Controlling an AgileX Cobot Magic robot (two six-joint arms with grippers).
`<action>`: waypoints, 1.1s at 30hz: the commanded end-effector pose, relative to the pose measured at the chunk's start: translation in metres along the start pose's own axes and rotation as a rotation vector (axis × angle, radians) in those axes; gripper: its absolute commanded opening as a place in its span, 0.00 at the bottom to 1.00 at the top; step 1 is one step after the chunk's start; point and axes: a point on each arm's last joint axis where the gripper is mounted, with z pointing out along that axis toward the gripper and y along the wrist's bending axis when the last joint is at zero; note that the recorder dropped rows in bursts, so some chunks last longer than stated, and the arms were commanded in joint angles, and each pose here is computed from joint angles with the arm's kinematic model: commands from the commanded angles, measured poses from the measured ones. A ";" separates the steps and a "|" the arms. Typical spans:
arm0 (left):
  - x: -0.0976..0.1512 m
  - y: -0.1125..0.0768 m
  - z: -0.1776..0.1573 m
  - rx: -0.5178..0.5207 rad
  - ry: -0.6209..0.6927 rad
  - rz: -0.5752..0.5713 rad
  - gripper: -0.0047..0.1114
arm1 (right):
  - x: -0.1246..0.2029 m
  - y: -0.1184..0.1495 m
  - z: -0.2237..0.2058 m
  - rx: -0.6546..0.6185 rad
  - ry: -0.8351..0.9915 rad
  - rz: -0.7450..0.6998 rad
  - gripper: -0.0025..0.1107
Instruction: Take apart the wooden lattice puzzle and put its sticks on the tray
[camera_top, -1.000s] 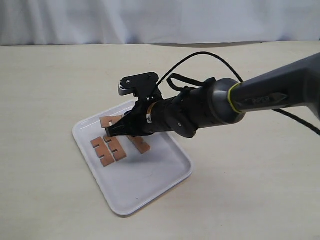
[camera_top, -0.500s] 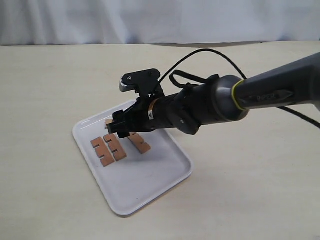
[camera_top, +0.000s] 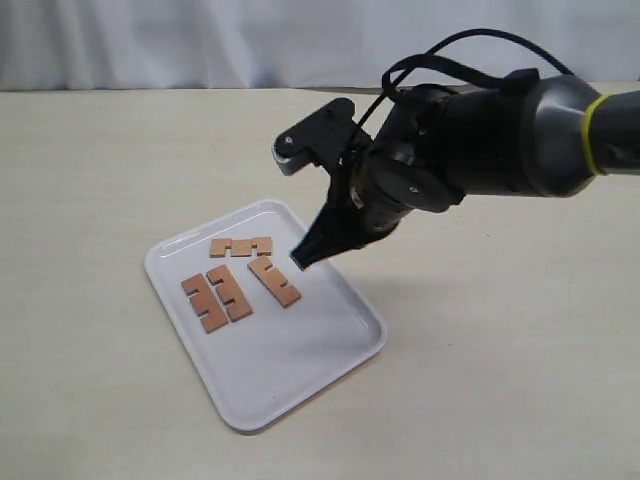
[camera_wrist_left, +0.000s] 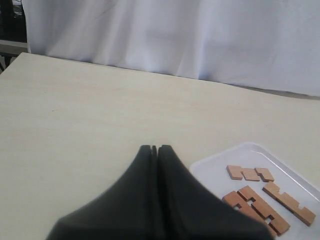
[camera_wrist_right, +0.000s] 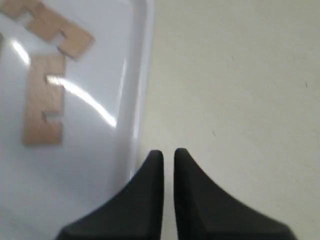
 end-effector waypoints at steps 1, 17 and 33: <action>0.000 0.000 0.000 0.003 -0.011 -0.003 0.04 | 0.022 -0.008 -0.006 0.027 0.245 -0.162 0.06; 0.000 0.000 0.000 0.003 -0.011 -0.003 0.04 | 0.126 -0.168 -0.076 -0.119 0.109 0.663 0.06; 0.000 0.000 0.000 0.003 -0.011 -0.003 0.04 | 0.163 -0.163 -0.129 0.150 -0.401 0.839 0.06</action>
